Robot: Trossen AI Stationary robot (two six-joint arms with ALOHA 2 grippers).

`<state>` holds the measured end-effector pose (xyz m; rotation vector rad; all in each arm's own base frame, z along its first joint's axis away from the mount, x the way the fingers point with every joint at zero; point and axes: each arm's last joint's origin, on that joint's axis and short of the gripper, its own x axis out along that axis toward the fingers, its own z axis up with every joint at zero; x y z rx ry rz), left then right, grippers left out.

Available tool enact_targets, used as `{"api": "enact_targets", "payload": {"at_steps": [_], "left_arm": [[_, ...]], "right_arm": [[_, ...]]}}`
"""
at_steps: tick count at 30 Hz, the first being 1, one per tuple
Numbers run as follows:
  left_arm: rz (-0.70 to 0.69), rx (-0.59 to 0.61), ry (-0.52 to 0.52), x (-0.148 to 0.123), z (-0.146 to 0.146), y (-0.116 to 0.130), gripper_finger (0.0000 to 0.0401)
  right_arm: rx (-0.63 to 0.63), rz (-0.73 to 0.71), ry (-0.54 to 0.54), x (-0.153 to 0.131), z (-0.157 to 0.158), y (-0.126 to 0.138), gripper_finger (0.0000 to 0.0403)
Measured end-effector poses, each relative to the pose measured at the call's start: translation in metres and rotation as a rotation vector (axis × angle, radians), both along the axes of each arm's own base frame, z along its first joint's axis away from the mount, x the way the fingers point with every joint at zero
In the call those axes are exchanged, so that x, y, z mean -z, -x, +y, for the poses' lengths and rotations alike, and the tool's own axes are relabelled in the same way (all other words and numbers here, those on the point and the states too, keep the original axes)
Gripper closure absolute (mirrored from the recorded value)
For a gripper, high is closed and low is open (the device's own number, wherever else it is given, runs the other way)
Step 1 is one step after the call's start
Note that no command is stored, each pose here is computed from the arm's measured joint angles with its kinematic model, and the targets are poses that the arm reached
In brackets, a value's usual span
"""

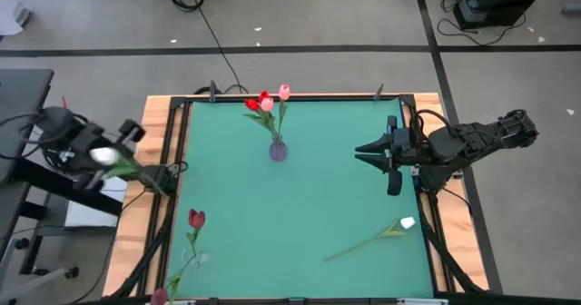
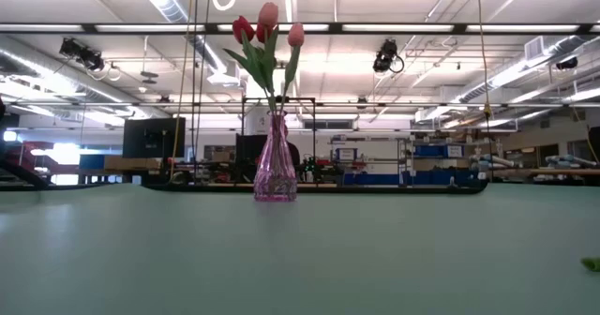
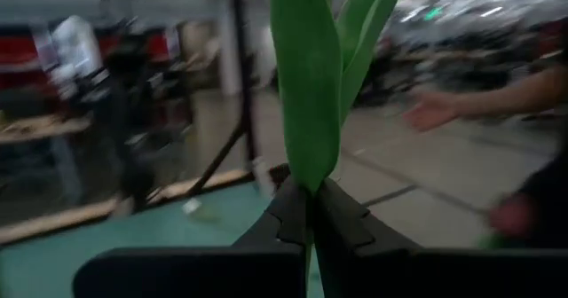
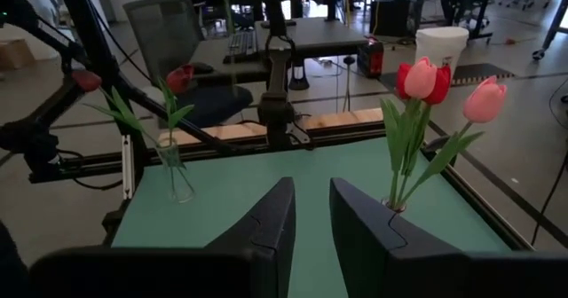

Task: Sort flowers into vase by color
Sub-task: Put the top white flower into the transparent vase

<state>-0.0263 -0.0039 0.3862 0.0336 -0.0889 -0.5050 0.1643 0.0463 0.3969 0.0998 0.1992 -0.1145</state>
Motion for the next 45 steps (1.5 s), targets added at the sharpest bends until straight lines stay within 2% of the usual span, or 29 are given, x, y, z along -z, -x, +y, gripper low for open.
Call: {"api": "enact_targets", "payload": {"at_steps": [2,4,8,12,18,24,28,32,37,45], "left_arm": [[-0.028,0.075,0.010,0.001,0.000,0.010,0.0392],[-0.060,0.154,0.032,0.002,-0.002,0.009,0.0392],[-0.058,0.315,0.138,0.015,-0.012,-0.020,0.0392],[-0.062,0.399,0.213,0.032,-0.018,-0.044,0.0392],[-0.147,0.423,0.226,0.044,-0.021,-0.059,0.0392],[-0.073,0.432,0.264,0.072,-0.025,-0.078,0.0392],[-0.079,0.483,0.325,0.085,-0.028,-0.084,0.0392],[-0.068,0.482,0.363,0.092,-0.031,-0.088,0.0392],[-0.094,0.474,0.333,0.100,-0.035,-0.091,0.0392],[-0.058,0.469,0.305,0.126,-0.045,-0.098,0.0392]], "right_arm": [[0.000,0.000,0.000,0.000,0.000,0.000,0.0321],[0.000,-0.001,0.000,0.000,0.000,0.000,0.0321],[0.000,-0.002,-0.001,0.000,0.000,0.000,0.0321],[0.000,-0.002,-0.001,0.000,0.000,0.000,0.0321],[0.000,-0.005,-0.002,0.000,0.000,0.000,0.0321],[0.000,-0.005,-0.002,-0.001,0.000,0.000,0.0321],[0.000,-0.005,-0.002,0.000,0.000,0.000,0.0321],[0.000,-0.005,-0.002,0.000,0.000,0.000,0.0321],[0.000,-0.005,-0.002,0.000,0.000,0.000,0.0321],[0.000,-0.005,-0.002,0.000,0.000,0.000,0.0321]]}}
